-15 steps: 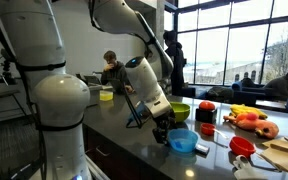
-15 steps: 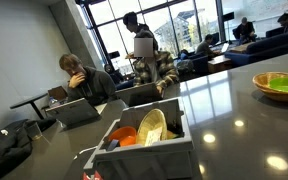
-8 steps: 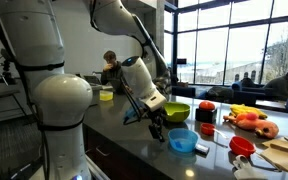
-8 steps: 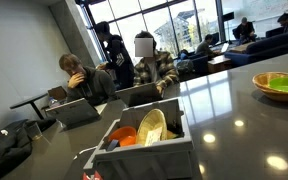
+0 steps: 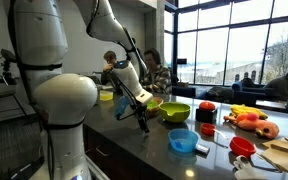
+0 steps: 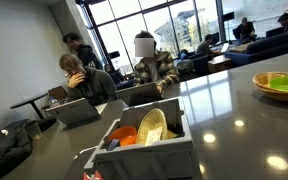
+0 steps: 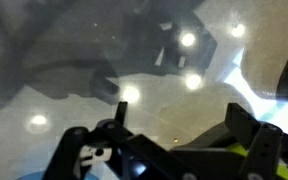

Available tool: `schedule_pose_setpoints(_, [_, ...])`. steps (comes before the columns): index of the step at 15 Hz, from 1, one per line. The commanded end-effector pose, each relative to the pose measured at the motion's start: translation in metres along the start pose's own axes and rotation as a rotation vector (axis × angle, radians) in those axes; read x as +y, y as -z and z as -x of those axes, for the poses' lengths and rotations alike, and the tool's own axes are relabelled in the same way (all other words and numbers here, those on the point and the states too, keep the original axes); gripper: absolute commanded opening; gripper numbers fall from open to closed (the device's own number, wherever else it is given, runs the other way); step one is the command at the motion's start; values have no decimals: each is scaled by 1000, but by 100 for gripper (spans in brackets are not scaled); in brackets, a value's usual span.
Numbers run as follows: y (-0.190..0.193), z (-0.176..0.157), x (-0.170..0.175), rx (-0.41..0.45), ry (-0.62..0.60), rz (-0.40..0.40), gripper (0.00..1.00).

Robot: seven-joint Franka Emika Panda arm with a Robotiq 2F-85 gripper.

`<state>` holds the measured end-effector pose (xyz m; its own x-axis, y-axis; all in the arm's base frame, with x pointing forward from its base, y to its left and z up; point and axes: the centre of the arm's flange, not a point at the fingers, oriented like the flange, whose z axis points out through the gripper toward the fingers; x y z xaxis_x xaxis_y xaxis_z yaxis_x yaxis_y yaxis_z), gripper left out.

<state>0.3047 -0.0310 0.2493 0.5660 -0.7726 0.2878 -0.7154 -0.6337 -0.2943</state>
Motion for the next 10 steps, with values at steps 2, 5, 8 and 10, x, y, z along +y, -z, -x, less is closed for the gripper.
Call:
schedule_pose_setpoints(2, [-13,-15,-2,-31,55,-6,100])
schedule_pose_setpoints(5, [-15,-27,-1,-19,104,24,100])
schedule_pose_setpoints(8, [-5,-44,-3,11,156,44,100])
schedule_pose_setpoints(10, [1,-58,-1,38,189,62,100])
